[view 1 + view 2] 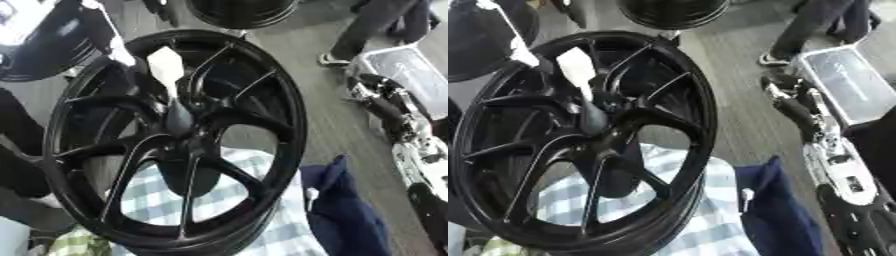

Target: Pull the pin out of the wheel hub.

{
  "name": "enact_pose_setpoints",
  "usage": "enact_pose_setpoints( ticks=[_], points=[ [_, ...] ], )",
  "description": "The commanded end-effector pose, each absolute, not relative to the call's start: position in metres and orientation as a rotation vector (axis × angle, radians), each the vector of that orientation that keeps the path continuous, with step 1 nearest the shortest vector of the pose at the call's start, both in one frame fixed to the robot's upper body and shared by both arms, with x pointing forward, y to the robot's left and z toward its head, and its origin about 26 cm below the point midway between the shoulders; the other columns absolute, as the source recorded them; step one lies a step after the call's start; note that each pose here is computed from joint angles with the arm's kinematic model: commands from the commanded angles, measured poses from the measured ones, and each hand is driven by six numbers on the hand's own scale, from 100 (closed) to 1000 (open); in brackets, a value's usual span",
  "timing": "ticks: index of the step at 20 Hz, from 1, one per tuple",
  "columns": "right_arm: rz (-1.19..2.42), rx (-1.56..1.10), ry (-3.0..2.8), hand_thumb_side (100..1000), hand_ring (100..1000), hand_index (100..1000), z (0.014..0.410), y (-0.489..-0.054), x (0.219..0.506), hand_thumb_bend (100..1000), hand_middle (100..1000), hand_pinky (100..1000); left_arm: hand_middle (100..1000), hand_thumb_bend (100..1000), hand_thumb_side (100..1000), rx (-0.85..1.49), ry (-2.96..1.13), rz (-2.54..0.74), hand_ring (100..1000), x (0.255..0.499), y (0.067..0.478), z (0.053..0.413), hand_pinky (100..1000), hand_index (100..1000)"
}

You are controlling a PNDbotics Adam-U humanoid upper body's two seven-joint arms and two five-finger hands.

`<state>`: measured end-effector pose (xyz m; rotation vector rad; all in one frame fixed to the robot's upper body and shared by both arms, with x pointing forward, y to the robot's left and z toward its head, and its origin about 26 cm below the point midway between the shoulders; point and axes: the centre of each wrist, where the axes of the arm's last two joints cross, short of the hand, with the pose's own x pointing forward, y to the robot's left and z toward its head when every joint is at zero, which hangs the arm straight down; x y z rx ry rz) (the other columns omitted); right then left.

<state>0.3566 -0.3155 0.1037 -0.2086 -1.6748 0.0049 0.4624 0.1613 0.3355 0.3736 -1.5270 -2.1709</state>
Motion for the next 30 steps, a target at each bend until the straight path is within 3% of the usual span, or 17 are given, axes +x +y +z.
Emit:
enact_pose_setpoints(
  ticks=[1,30],
  points=[
    [0.029,-0.231,-1.693,365,770,794,0.112,-0.322,0.357,339,715,849,758,611,137,0.400,-1.441,-2.393,819,0.461,0.170,0.352,870,794],
    [0.022,-0.208,-1.687,371,771,795,0.110,-0.317,0.359,333,715,850,735,512,100,0.334,-1.411,-2.440,800,0.470,0.158,0.330,865,748]
  ],
)
